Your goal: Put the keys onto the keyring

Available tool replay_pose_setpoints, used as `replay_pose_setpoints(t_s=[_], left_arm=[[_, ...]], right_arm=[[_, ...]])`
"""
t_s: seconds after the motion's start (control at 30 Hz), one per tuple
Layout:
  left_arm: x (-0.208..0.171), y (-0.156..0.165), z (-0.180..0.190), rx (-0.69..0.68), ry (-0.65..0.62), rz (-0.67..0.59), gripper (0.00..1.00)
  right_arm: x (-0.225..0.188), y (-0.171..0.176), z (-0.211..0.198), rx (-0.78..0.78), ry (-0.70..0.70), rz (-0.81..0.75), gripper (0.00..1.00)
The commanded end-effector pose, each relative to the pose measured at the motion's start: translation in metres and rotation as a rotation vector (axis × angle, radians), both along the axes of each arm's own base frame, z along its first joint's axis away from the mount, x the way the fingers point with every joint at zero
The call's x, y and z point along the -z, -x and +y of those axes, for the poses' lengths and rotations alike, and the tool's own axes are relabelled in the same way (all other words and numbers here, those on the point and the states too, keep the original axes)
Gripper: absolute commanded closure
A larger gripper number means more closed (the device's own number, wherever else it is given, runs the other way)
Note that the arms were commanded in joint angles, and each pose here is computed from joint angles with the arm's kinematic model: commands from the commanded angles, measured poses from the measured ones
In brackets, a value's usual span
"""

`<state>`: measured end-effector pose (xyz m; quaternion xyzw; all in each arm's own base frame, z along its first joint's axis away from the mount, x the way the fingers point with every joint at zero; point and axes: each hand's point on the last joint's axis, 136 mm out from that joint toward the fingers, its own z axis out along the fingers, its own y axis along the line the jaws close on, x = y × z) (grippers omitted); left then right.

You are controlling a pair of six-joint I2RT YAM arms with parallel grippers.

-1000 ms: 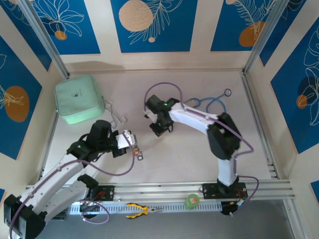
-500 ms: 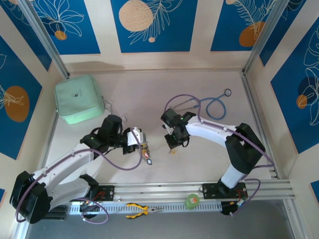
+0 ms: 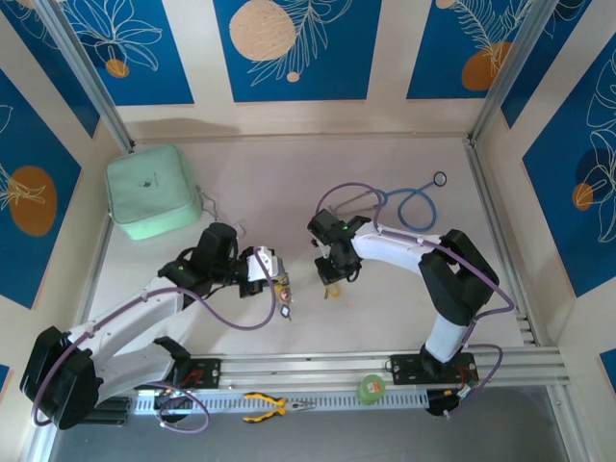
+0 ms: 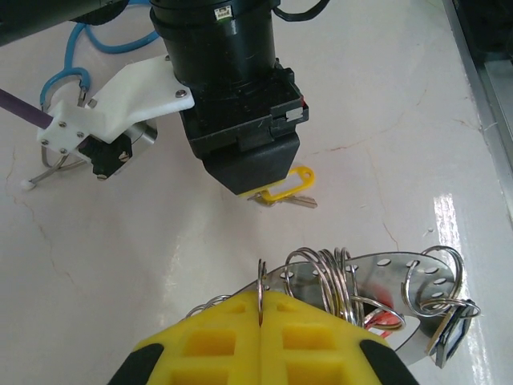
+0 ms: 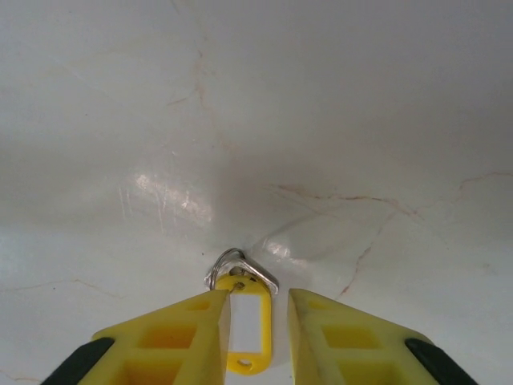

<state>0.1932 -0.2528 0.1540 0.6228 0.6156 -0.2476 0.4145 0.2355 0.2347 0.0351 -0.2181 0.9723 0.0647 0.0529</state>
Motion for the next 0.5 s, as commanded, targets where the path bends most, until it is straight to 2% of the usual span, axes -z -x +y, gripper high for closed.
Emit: replay_pose_setpoints(t_s=[0.0, 0.27, 0.47], left_arm=[[-0.001, 0.003, -0.002, 0.030, 0.008, -0.031, 1.00], [-0.001, 0.004, -0.002, 0.032, 0.008, -0.035, 1.00], [-0.002, 0.004, -0.001, 0.031, 0.009, -0.043, 1.00]], right_arm=[[-0.010, -0.002, 0.003, 0.009, -0.021, -0.002, 0.72], [-0.009, 0.002, 0.010, 0.001, -0.033, 0.026, 0.70], [0.000, 0.004, 0.017, -0.034, 0.009, 0.034, 0.68]])
